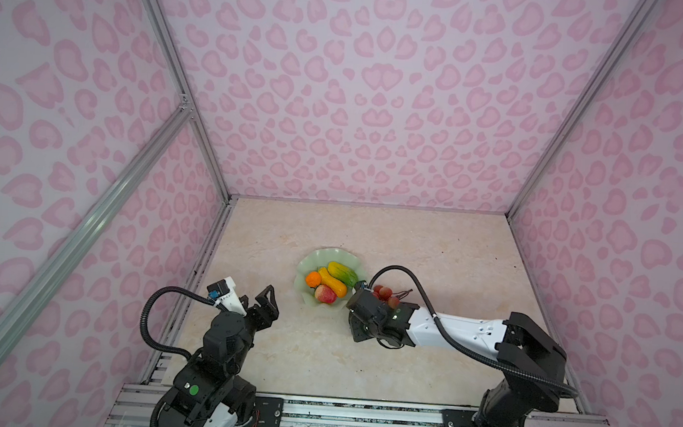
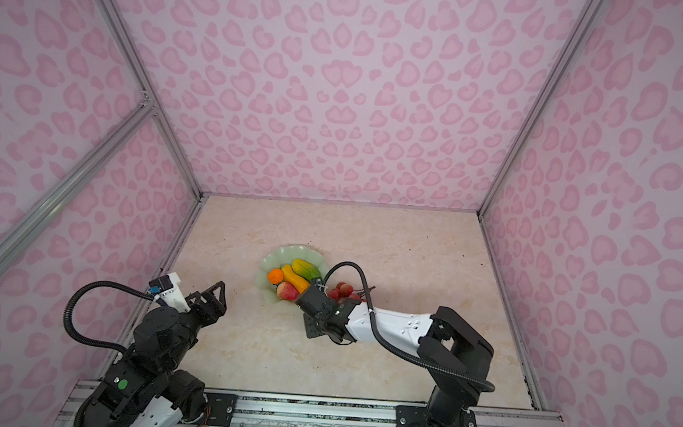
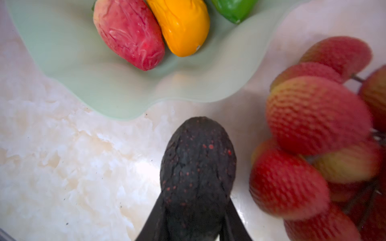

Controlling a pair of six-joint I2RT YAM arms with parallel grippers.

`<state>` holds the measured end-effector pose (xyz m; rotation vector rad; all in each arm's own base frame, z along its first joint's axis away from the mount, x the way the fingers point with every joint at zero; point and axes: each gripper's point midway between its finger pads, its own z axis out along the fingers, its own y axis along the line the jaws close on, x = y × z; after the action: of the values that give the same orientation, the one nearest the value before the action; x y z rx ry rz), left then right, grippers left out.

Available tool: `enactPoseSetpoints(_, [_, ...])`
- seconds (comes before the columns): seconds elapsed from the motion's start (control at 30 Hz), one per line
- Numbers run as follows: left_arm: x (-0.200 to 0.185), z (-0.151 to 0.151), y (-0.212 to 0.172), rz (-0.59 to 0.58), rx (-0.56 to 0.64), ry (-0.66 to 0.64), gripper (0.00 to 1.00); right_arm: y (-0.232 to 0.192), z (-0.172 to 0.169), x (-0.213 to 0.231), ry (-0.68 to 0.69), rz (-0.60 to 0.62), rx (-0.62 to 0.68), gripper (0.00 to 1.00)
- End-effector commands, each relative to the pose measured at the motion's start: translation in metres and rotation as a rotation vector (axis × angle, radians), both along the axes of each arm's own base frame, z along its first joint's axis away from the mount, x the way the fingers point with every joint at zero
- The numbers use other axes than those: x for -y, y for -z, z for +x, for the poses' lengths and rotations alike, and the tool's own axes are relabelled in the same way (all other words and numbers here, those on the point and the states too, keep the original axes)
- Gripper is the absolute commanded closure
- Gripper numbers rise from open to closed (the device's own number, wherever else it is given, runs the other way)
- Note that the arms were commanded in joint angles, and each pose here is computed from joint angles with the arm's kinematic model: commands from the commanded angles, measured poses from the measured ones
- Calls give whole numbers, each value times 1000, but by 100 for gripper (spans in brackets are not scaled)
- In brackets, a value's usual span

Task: Place and organize the fake fruits in the fruit bowl
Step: 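Lift the avocado into the green bowl and open the right gripper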

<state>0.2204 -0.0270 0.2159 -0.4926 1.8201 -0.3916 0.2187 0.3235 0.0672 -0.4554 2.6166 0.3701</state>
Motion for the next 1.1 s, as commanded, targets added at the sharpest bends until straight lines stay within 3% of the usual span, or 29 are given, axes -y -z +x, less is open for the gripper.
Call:
enactPoseSetpoints(0.0, [-1, 3, -4, -13, 16, -13, 19, -12, -8, 10, 7, 19, 20, 81])
enactPoseSetpoints(0.17, [1, 6, -3, -16, 11, -12, 19, -52, 0, 10, -5, 71, 117, 81])
enactPoseSetpoints(0.37, [3, 5, -4, -26, 7, -3, 19, -83, 48, -24, -10, 118, 210, 81])
enactPoseSetpoints(0.6, [-1, -3, -10, -9, 13, 1, 19, -60, 101, -57, -28, 73, 214, 79])
enactPoseSetpoints(0.77, [-3, -6, -12, -10, 20, -3, 19, -32, 121, -66, -19, 32, 170, 77])
enactPoseSetpoints(0.87, [-2, -6, -14, -6, 20, 1, 19, -22, 123, -67, -11, 26, 155, 70])
enactPoseSetpoints(1.07, [2, -2, -23, 7, 30, 24, 19, -35, 122, -62, 6, 54, 177, 42])
